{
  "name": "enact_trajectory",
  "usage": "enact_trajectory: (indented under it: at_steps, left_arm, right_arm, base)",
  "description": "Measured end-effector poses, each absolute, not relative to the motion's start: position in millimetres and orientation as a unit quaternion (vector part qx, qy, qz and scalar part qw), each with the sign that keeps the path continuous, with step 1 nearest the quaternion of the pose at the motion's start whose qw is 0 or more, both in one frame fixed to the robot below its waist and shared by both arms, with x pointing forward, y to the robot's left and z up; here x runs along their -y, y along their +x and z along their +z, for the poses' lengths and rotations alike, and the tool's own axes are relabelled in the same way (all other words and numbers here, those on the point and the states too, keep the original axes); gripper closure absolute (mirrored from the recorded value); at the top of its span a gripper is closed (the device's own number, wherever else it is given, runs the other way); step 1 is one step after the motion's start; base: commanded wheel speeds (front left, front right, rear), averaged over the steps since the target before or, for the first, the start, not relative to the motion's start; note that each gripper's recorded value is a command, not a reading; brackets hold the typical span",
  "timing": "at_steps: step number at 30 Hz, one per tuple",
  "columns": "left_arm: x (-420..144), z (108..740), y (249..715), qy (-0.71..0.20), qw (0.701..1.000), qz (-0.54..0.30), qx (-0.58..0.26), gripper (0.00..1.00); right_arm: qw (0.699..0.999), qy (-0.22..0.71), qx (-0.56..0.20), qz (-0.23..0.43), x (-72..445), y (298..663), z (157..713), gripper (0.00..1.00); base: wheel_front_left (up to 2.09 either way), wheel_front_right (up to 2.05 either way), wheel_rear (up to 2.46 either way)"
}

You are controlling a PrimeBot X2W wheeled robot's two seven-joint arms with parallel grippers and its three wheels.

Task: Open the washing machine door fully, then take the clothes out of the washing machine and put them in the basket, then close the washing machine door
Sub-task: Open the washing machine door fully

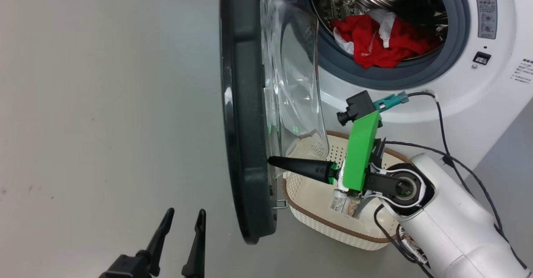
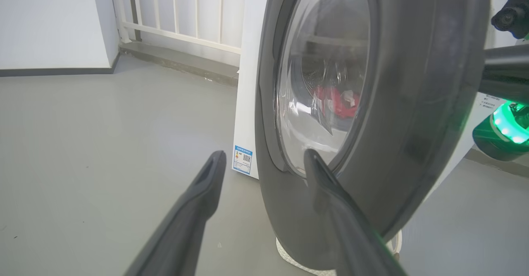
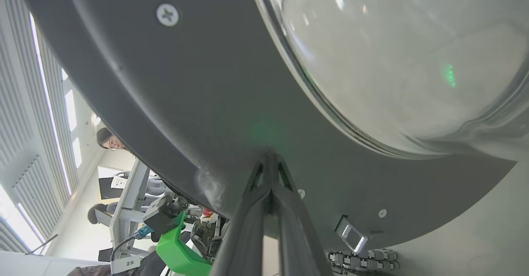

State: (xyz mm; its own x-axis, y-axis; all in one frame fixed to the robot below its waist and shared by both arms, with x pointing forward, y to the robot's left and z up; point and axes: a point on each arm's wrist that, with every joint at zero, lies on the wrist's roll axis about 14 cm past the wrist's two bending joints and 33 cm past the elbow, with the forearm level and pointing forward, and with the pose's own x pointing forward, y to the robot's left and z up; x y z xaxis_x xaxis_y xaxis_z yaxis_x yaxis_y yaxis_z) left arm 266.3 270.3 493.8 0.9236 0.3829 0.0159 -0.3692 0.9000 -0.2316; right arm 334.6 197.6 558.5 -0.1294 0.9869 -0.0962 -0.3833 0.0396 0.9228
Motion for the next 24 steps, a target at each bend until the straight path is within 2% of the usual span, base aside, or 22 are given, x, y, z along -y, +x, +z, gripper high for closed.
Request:
enact_trajectory:
  at_steps: [6,14,18,19,20,24]
  left_arm:
    - [-272.4,491.0,261.6,-0.114,0.973,0.201,0.027,0.0]
    - [-273.7,493.8,261.1,-0.114,0.972,0.202,0.032,0.0]
    - [-272.9,494.5,261.3,-0.115,0.972,0.2,0.034,0.0]
    - [-272.6,494.5,261.8,-0.115,0.973,0.199,0.034,0.0]
    - [-272.3,494.3,262.4,-0.116,0.973,0.198,0.034,0.0]
    - [-271.3,492.9,265.6,-0.116,0.974,0.194,0.031,0.0]
  right_arm:
    - [0.557,0.339,-0.45,0.61,-202.7,328.4,558.7,1.0]
    - [0.56,0.34,-0.447,0.61,-202.5,328.1,560.7,1.0]
    - [0.57,0.348,-0.441,0.6,-199.6,330.6,559.4,0.46]
    - [0.573,0.349,-0.439,0.598,-198.8,331.7,559.1,0.17]
    - [0.575,0.349,-0.438,0.596,-197.2,332.4,558.2,0.0]
    - [0.586,0.359,-0.44,0.578,-188.0,335.8,547.9,0.0]
  base:
    - [0.0,0.0,0.0]
    - [0.0,0.0,0.0]
    - [0.0,0.0,0.0]
    - [0.0,0.0,0.0]
    - [0.0,0.0,0.0]
    - [0.0,0.0,0.0]
